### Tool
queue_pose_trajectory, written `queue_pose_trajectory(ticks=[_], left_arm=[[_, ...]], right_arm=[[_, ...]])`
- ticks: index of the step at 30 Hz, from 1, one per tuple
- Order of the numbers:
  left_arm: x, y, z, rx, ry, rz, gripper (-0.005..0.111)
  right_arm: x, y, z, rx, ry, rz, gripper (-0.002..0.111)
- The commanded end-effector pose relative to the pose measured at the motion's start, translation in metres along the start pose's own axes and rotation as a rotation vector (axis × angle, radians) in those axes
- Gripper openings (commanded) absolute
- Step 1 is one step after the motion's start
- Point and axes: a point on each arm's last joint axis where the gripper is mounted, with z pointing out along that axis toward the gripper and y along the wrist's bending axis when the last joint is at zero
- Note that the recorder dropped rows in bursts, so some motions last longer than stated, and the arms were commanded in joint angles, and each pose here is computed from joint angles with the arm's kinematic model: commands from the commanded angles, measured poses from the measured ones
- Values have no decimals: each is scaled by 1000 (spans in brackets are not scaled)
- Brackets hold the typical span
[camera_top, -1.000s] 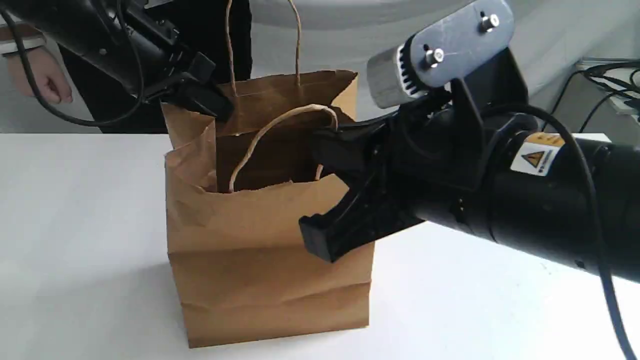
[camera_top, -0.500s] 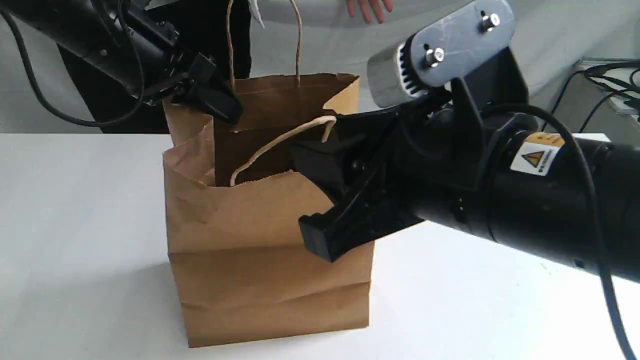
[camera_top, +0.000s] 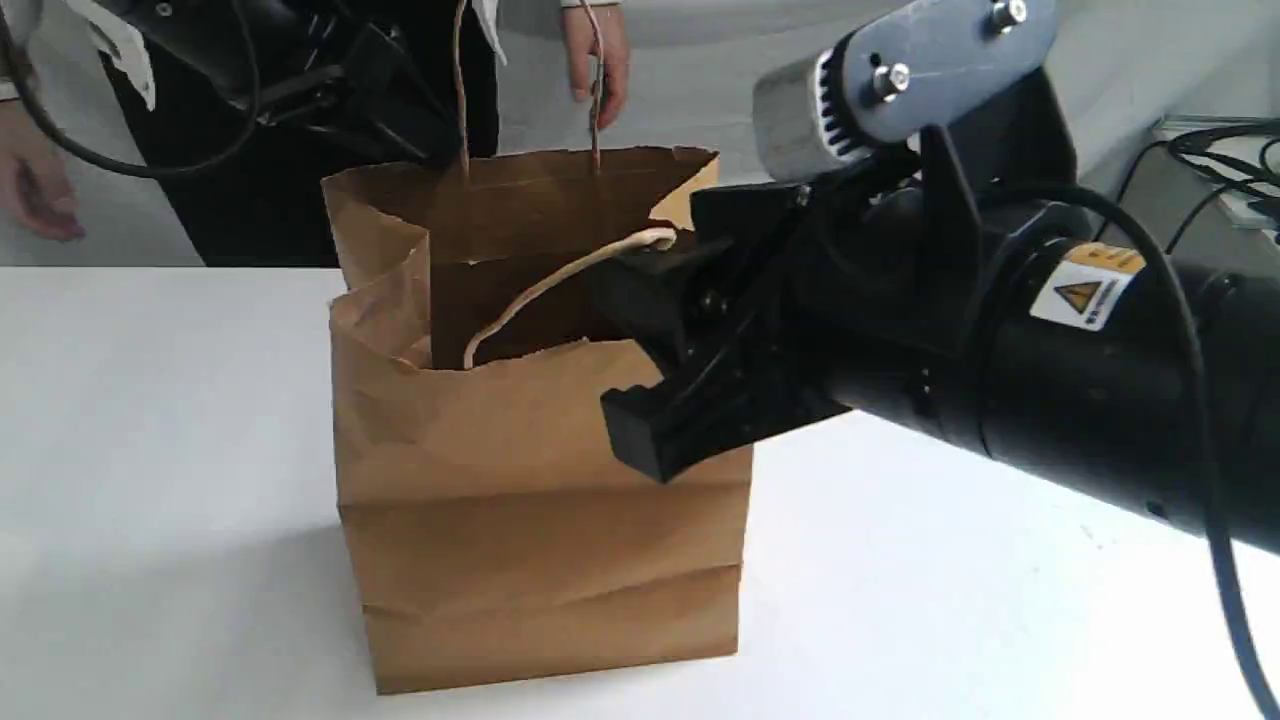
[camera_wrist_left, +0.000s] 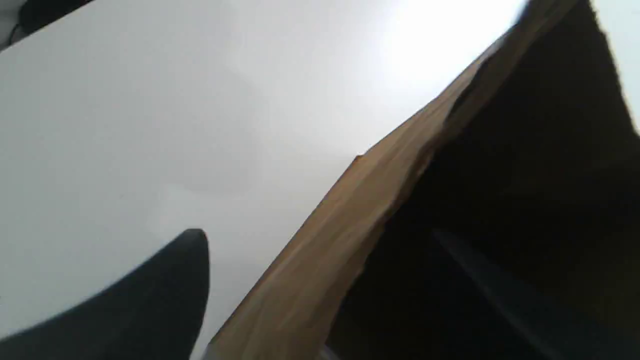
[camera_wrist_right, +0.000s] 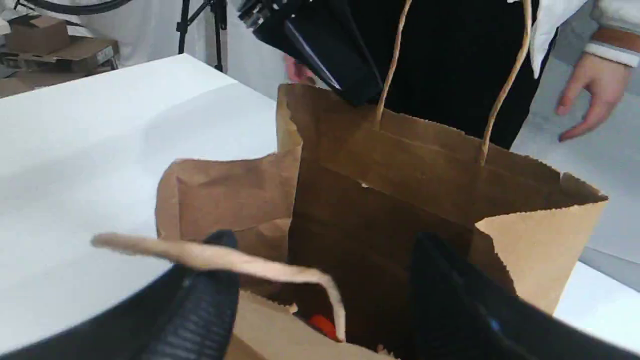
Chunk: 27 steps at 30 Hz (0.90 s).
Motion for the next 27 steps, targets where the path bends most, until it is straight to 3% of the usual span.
queue_pose_trajectory(ticks=[1,7,11,20,27], left_arm=[[1,0,-4,-38,22,15,63],[0,-2,-21,-58,-9,24,63],[1,4,-42,-42,-85,-28,63],[2,4,-81,-46,-197,-67,63],[1,-5,-93,-59,-217,-51,63]], right_arm=[[-1,0,-2,6,-13,-21,52],[-12,-1,-16,3,-58,-39,52],[-15,0,-25,-18,-57,-59,52],[1,-10,-26,-71,110,-53,52],[12,-5,-29,-145,228,-178,59]])
